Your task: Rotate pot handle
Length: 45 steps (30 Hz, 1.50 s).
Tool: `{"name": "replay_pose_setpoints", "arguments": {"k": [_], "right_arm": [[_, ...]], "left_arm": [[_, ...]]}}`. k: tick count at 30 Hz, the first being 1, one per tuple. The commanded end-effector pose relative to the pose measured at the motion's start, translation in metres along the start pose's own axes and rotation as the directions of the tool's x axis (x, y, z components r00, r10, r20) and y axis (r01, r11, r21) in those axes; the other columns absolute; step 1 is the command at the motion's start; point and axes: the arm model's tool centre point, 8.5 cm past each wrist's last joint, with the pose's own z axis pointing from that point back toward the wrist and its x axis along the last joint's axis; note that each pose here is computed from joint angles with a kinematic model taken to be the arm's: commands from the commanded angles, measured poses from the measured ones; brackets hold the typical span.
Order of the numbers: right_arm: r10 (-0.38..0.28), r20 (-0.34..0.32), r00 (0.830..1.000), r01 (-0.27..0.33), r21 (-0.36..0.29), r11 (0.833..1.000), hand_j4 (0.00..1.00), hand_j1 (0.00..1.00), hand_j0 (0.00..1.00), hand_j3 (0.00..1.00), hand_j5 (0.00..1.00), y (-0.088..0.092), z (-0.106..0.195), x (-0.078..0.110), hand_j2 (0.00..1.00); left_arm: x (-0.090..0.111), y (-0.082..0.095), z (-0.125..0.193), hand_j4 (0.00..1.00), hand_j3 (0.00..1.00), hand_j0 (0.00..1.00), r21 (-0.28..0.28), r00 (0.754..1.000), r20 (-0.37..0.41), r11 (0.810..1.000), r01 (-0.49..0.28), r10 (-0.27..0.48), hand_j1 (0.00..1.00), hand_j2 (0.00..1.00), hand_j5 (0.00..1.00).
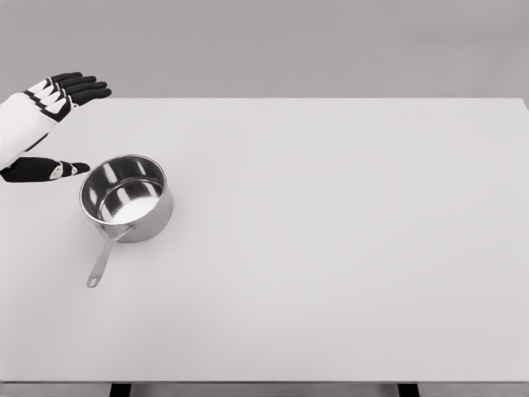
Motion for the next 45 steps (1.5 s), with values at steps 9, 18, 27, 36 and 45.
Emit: {"name": "replay_pose_setpoints", "arguments": {"k": [9,18,27,36,45], "right_arm": [[0.003,-0.006,1.000,-0.003,0.001,1.000,1.00,1.00,1.00,1.00,1.00,0.000,0.000,-0.002,1.00],[0.003,-0.002,1.000,-0.003,0.001,1.000,1.00,1.00,1.00,1.00,1.00,0.000,0.000,-0.002,1.00],[0.004,-0.004,1.000,-0.004,0.001,1.000,1.00,1.00,1.00,1.00,1.00,0.000,0.000,-0.002,1.00],[0.003,-0.002,1.000,-0.003,0.001,1.000,1.00,1.00,1.00,1.00,1.00,0.000,0.000,-0.002,1.00],[0.003,-0.002,1.000,-0.003,0.001,1.000,1.00,1.00,1.00,1.00,1.00,0.000,0.000,-0.002,1.00]], "left_arm": [[0.002,0.002,-0.001,1.00,1.00,1.00,0.003,1.000,0.007,1.000,0.000,0.000,1.00,1.00,1.00],[0.016,-0.020,-0.009,1.00,1.00,1.00,-0.061,0.998,0.055,0.998,-0.007,0.010,1.00,1.00,1.00],[0.028,-0.049,-0.017,1.00,1.00,1.00,-0.134,0.996,0.092,0.991,-0.002,0.015,1.00,1.00,1.00],[0.042,-0.091,-0.020,1.00,1.00,1.00,-0.235,0.992,0.126,0.972,0.031,-0.001,1.00,1.00,1.00],[0.052,-0.117,-0.020,1.00,1.00,1.00,-0.287,0.989,0.145,0.956,0.052,-0.010,1.00,1.00,1.00]]}}
